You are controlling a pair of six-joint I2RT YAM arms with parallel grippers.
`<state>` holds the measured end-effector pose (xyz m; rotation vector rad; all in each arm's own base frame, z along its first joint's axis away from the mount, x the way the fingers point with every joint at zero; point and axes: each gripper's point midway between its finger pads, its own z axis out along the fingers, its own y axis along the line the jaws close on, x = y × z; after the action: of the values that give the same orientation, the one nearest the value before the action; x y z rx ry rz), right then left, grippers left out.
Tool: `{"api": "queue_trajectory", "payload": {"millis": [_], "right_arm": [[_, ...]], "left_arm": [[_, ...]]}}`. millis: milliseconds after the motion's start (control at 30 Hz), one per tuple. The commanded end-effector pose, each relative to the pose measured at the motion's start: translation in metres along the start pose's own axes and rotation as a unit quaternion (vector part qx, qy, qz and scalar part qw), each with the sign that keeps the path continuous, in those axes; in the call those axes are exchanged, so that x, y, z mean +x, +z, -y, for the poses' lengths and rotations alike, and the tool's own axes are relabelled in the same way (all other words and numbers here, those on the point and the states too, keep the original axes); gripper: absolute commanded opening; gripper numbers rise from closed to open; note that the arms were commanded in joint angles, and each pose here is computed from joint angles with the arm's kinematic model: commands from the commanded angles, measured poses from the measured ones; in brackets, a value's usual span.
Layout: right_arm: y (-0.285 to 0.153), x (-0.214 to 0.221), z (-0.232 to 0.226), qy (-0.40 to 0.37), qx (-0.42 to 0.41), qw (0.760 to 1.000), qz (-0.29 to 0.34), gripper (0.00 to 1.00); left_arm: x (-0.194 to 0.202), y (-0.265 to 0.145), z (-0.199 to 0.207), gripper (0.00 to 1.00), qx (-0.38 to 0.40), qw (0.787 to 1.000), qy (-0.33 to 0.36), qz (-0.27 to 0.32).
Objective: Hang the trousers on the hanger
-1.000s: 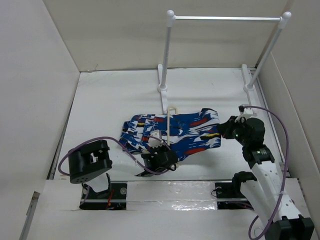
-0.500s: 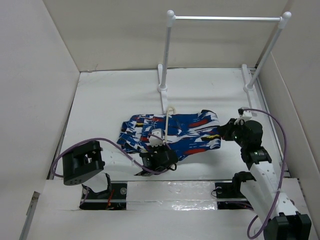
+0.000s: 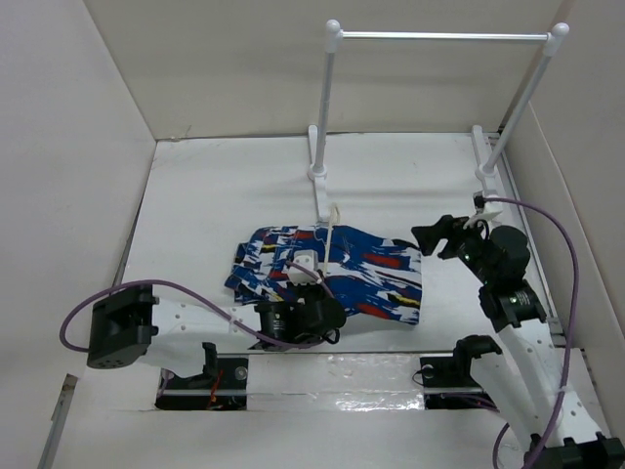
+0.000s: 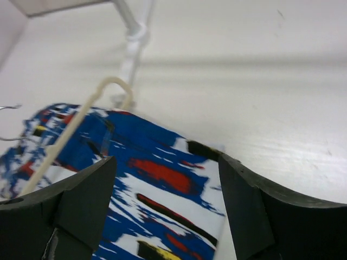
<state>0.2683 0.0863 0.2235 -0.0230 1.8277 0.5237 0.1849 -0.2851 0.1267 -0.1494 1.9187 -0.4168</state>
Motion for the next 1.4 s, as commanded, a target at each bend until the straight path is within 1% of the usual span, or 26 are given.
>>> {"api": "queue_trajectory", "payload": {"millis": [0,67,100,133,167,200,233,267,300,400,467,533,600,633,767,800,933,1067,1100,1167,1200,1233,1267,1300,1333,1367], "right_arm": [[-0.006,-0.023,-0.058,0.023,-0.105,0.994,0.030,0.77],[-0.005,-0.004,-0.099,0.061,-0.184,0.981,0.009,0.72],[-0.002,0.002,-0.114,0.111,-0.218,0.969,0.021,0.66],[-0.004,0.020,-0.138,0.131,-0.254,0.958,-0.003,0.63],[-0.002,0.027,-0.146,0.148,-0.260,0.954,-0.007,0.60],[0.004,0.026,-0.148,0.166,-0.246,0.955,0.005,0.59],[0.006,0.031,-0.156,0.171,-0.247,0.954,0.000,0.59],[0.007,0.047,-0.173,0.170,-0.260,0.950,-0.027,0.60],[0.009,0.045,-0.181,0.177,-0.265,0.948,-0.020,0.65],[0.013,0.059,-0.208,0.192,-0.277,0.941,-0.041,0.72],[0.017,0.067,-0.214,0.199,-0.278,0.938,-0.048,0.72],[0.024,0.075,-0.218,0.211,-0.283,0.934,-0.055,0.70],[0.025,0.075,-0.223,0.225,-0.301,0.925,-0.048,0.65],[0.030,0.085,-0.223,0.223,-0.297,0.926,-0.060,0.64],[0.035,0.094,-0.232,0.227,-0.307,0.921,-0.078,0.58],[0.033,0.094,-0.238,0.233,-0.316,0.916,-0.080,0.54],[0.030,0.101,-0.248,0.237,-0.330,0.909,-0.094,0.51],[0.024,0.101,-0.256,0.254,-0.342,0.900,-0.097,0.41],[0.022,0.098,-0.259,0.260,-0.349,0.895,-0.096,0.33],[0.019,0.094,-0.262,0.269,-0.359,0.889,-0.094,0.21],[0.016,0.085,-0.266,0.283,-0.370,0.881,-0.085,0.14],[0.015,0.081,-0.268,0.289,-0.374,0.877,-0.081,0.11],[0.013,0.072,-0.273,0.298,-0.385,0.870,-0.075,0.10],[0.009,0.063,-0.278,0.305,-0.406,0.858,-0.075,0.07],[0.011,0.056,-0.277,0.311,-0.411,0.854,-0.070,0.04],[0.011,0.047,-0.278,0.317,-0.421,0.848,-0.063,0.02]], "left_arm": [[-0.044,-0.014,0.012,0.00,0.008,0.997,-0.044,0.062],[-0.046,-0.023,0.016,0.00,0.021,0.996,-0.055,0.066],[-0.047,-0.023,0.012,0.00,0.018,0.996,-0.057,0.072],[-0.047,-0.027,0.014,0.00,0.026,0.995,-0.058,0.073],[-0.046,-0.030,0.016,0.00,0.032,0.995,-0.060,0.074],[-0.045,-0.029,0.013,0.00,0.029,0.995,-0.058,0.077],[-0.045,-0.029,0.012,0.00,0.029,0.995,-0.059,0.077],[-0.042,-0.032,0.013,0.00,0.033,0.995,-0.058,0.075],[-0.040,-0.034,0.013,0.00,0.036,0.995,-0.056,0.076],[-0.042,-0.037,0.018,0.00,0.040,0.994,-0.056,0.080],[-0.040,-0.039,0.019,0.00,0.041,0.994,-0.055,0.082],[-0.039,-0.042,0.023,0.00,0.049,0.994,-0.057,0.080],[-0.037,-0.044,0.026,0.00,0.056,0.994,-0.054,0.078],[-0.037,-0.044,0.026,0.00,0.057,0.994,-0.054,0.078],[-0.036,-0.050,0.029,0.00,0.072,0.992,-0.065,0.075],[-0.036,-0.051,0.029,0.00,0.074,0.993,-0.062,0.074],[-0.038,-0.051,0.025,0.00,0.075,0.992,-0.061,0.077],[-0.048,-0.055,0.030,0.00,0.086,0.991,-0.060,0.084],[-0.052,-0.055,0.031,0.00,0.085,0.991,-0.061,0.088],[-0.065,-0.059,0.038,0.00,0.095,0.989,-0.060,0.100],[-0.073,-0.061,0.044,0.00,0.101,0.988,-0.059,0.105],[-0.080,-0.064,0.048,0.00,0.107,0.987,-0.056,0.110],[-0.090,-0.067,0.055,0.00,0.114,0.985,-0.062,0.117],[-0.101,-0.071,0.061,0.00,0.117,0.984,-0.051,0.124],[-0.107,-0.073,0.065,0.00,0.121,0.983,-0.049,0.127],[-0.116,-0.076,0.072,0.03,0.130,0.981,-0.056,0.130]]}}
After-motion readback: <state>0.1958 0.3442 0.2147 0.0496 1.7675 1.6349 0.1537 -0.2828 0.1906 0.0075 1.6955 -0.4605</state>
